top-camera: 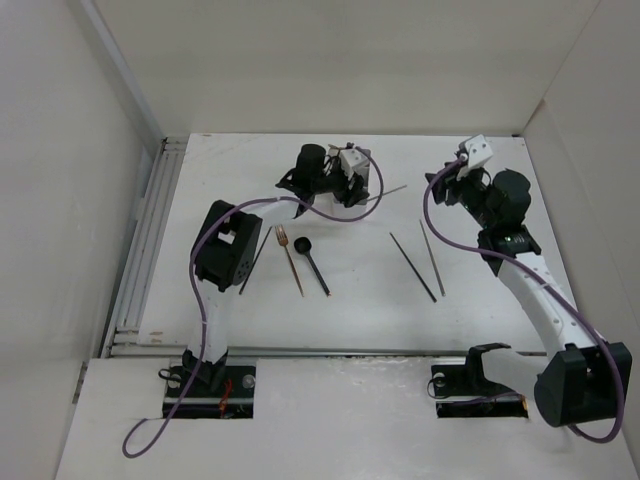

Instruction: Sort the eating utensils into containers

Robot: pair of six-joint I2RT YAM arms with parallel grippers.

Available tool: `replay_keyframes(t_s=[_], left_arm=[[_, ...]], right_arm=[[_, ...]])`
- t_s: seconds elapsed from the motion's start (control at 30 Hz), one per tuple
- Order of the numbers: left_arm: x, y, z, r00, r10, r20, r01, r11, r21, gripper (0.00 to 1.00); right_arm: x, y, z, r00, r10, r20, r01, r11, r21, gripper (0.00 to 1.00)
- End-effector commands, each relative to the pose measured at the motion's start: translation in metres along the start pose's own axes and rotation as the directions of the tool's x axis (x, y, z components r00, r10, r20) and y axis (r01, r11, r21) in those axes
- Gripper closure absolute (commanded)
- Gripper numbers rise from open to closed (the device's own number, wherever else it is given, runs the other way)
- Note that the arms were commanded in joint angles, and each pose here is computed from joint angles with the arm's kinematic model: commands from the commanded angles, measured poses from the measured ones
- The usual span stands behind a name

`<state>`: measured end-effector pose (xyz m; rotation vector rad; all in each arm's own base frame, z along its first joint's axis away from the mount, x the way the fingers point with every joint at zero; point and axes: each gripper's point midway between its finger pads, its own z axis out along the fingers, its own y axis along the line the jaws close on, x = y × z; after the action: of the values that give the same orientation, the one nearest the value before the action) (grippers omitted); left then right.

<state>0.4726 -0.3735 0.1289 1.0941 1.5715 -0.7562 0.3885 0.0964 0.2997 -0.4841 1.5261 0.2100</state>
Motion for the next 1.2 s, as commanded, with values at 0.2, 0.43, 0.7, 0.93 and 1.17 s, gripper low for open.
replay_keyframes(t_s=[0.2,0.43,0.7,0.93,1.17], left_arm=[[-0.079,0.015,-0.027,0.995,-0.021,0.102,0.023,1.000,-0.015,0.36],[-0.126,0.035,-0.059,0.989,-0.102,0.103,0.112,0.989,-0.099,0.32],[-0.148,0.114,-0.153,0.961,-0.245,0.131,0.278,0.842,-0.462,0.31],[-0.108,0.131,-0.228,0.935,-0.351,0.054,0.298,0.692,-0.658,0.30],[-0.058,0.147,-0.305,0.880,-0.472,0.057,0.328,0.516,-0.791,0.30]], right_arm=[[0.051,-0.024,-0.013,0.948,0.111,-0.299,-0.065,0.985,0.160,0.37],[0.136,-0.026,-0.008,0.718,0.343,-0.606,-0.247,0.939,0.239,0.42],[0.184,-0.034,0.012,0.626,0.426,-0.653,-0.279,0.904,0.322,0.52],[0.210,-0.011,0.011,0.569,0.360,-0.739,-0.188,0.932,0.309,0.59],[0.243,0.031,-0.007,0.472,0.373,-0.799,-0.171,0.927,0.332,0.59]])
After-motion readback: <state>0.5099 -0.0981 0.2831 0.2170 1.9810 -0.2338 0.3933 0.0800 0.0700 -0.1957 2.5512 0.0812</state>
